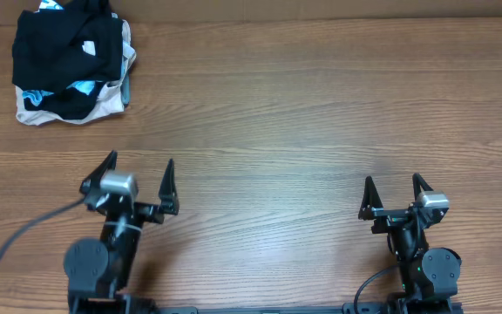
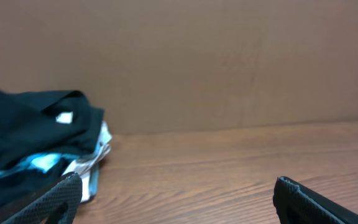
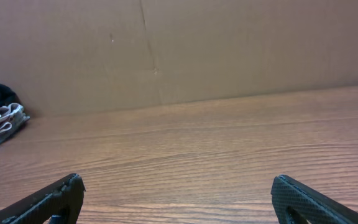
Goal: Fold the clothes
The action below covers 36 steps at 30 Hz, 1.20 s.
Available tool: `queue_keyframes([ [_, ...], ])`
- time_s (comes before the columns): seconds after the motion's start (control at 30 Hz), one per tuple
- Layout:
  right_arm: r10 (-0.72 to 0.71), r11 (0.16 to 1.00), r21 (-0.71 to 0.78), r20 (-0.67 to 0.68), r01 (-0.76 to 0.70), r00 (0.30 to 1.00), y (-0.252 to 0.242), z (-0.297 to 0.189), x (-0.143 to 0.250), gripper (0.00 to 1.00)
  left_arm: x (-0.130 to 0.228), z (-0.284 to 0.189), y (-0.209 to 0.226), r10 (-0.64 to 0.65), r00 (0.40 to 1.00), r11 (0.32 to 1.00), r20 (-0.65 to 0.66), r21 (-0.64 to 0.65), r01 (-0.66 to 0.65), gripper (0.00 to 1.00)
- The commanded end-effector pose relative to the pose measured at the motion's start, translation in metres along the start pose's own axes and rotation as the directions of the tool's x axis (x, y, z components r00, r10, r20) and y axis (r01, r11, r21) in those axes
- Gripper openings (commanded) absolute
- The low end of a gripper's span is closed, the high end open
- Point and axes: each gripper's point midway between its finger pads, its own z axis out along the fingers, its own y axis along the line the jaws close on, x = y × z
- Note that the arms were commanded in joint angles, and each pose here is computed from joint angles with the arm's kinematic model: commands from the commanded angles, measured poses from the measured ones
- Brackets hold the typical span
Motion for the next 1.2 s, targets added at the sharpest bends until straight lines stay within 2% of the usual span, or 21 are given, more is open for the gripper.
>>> queue_keyframes([
  [0.0,0.0,1.0,0.003,0.005,0.0,1.0,0.0,0.0,0.002,1.0,0.011,-0.01,0.009,-0.031,0.998,0.999,0.048,-0.031,0.033,1.0],
  [0.37,0.0,1.0,0.003,0.005,0.0,1.0,0.0,0.0,0.002,1.0,0.021,-0.019,0.021,-0.009,0.983,0.996,0.182,-0.089,0.025,1.0],
  [0.53,0.0,1.0,0.003,0.005,0.0,1.0,0.0,0.0,0.002,1.0,0.037,-0.02,0.022,-0.008,0.983,0.996,0.186,-0.089,0.025,1.0],
  [0.73,-0.001,1.0,0.003,0.005,0.001,1.0,0.0,0.0,0.002,1.0,0.064,-0.015,0.024,-0.022,0.995,0.995,0.102,-0.096,0.032,1.0],
  [0.9,-0.001,1.0,0.003,0.005,0.001,1.0,0.0,0.0,0.002,1.0,0.106,-0.015,0.026,-0.049,0.996,0.993,-0.069,-0.113,0.041,1.0],
  [1.17,-0.001,1.0,0.003,0.005,0.001,1.0,0.0,0.0,0.002,1.0,0.106,-0.015,0.027,-0.051,0.996,0.992,-0.068,-0.116,0.043,1.0],
])
